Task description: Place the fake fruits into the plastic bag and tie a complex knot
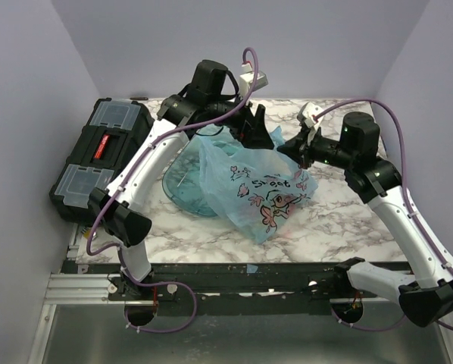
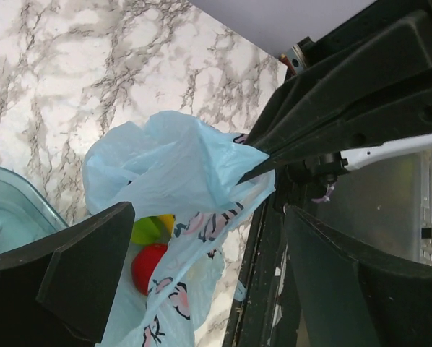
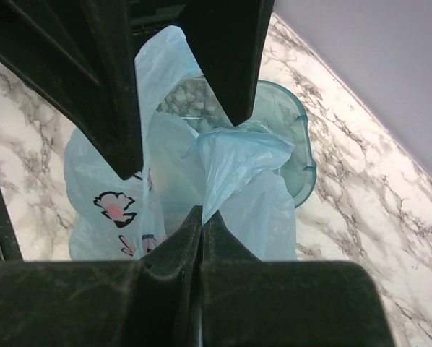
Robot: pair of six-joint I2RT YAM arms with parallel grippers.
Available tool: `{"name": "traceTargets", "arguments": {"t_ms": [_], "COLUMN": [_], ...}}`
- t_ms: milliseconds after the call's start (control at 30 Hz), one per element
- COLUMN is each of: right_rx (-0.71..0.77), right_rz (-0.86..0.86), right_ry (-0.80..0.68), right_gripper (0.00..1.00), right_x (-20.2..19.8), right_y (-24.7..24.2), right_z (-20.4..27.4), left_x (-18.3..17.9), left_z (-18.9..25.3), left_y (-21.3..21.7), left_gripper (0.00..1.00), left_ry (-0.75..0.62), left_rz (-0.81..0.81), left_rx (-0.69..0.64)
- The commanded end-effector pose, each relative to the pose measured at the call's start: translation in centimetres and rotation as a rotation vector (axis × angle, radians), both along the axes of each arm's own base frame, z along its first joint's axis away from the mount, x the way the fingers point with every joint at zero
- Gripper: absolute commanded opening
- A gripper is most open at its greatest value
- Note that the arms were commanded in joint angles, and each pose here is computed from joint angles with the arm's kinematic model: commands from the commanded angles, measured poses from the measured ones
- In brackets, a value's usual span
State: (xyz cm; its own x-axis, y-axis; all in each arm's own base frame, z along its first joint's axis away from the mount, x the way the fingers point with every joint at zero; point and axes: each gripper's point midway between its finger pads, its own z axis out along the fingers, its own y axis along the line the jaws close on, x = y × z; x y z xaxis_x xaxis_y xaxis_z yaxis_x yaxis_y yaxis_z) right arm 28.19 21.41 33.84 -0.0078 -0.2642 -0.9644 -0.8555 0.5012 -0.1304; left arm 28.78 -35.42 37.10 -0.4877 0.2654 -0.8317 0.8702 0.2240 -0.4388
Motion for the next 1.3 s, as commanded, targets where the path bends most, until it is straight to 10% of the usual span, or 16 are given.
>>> {"name": "traceTargets", "arguments": {"t_ms": [0, 600, 767, 900, 967, 1100, 1267], "right_rx": [-0.029, -0.05, -0.041, -0.044, -0.055, -0.132, -0.077], "right_rz": [-0.01, -0.015, -0.034, -0.066, -0.124, -0.037, 0.05], "right_ry": [-0.055, -0.094, -0.103, -0.08, -0.007, 0.199, 0.114], "right_gripper": [0.01, 0.01, 0.01, 0.04, 0.14, 0.32, 0.64], "right_x": [0.7, 0.6, 0.8, 0.7, 0.6, -3.4, -5.3], "right_y": [-0.1, -0.3, -0.4, -0.9, -1.7, -2.0, -1.5], "right_z": [-0.4, -0.9, -0.8, -1.1, -1.8, -4.2, 0.0], "left_x": [1.0, 1.8, 0.8, 0.1, -0.6, -3.0, -5.7], "left_z": [0.1, -1.6, -2.3, -0.1, 1.2, 1.7, 1.9], "left_y": [-0.7, -2.4, -3.1, -2.9, -2.3, -0.7, 0.9], "left_gripper": [0.87, 0.71, 0.53, 0.16, 0.0, 0.0, 0.0], "left_ry": [0.018, 0.124, 0.181, 0.113, 0.046, -0.114, -0.314], "left_rz": [0.063, 0.078, 0.033, -0.03, -0.064, -0.181, -0.357], "left_rx": [-0.024, -0.036, -0.047, -0.097, -0.121, -0.141, -0.149]}}
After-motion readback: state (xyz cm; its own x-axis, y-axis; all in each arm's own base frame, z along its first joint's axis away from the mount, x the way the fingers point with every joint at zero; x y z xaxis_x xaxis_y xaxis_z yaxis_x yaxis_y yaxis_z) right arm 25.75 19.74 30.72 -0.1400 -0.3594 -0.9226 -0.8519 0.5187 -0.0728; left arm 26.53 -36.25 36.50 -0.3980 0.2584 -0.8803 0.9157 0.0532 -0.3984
